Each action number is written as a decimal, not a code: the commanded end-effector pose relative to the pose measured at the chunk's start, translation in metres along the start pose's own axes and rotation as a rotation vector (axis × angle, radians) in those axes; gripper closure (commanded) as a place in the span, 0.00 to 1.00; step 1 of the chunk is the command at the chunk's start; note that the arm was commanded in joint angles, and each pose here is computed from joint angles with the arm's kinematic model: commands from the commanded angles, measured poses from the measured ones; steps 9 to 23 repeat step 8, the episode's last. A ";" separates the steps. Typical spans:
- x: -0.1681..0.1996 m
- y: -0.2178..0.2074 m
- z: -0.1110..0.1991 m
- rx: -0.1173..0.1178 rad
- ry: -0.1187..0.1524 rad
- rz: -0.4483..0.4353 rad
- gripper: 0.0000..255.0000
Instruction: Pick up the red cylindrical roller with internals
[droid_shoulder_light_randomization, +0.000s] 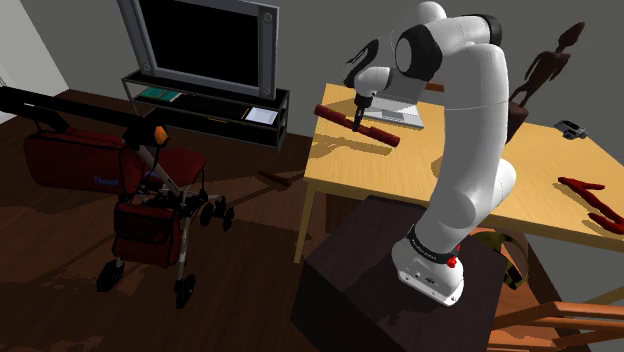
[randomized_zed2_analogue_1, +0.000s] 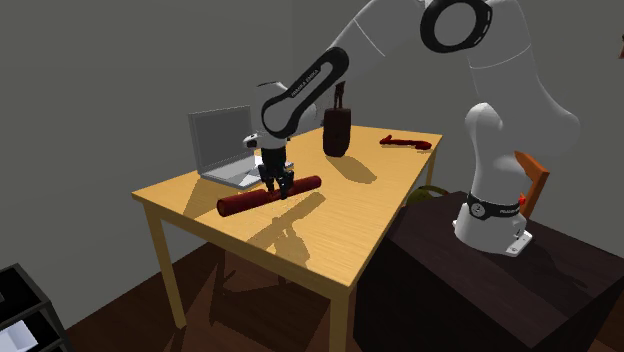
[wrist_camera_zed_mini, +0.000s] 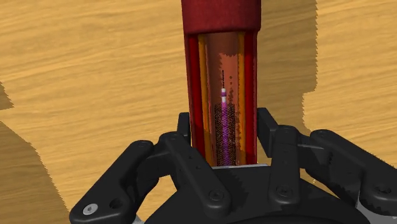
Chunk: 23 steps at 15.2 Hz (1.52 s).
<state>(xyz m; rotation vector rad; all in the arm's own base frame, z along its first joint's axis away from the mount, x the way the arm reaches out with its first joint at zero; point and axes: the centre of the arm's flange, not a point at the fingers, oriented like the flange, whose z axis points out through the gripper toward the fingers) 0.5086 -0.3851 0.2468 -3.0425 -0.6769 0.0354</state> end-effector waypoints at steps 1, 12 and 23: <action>0.000 0.000 -0.011 0.000 0.000 0.000 1.00; -0.001 -0.001 -0.038 0.000 0.000 0.000 1.00; -0.001 -0.001 -0.038 0.000 0.000 0.000 1.00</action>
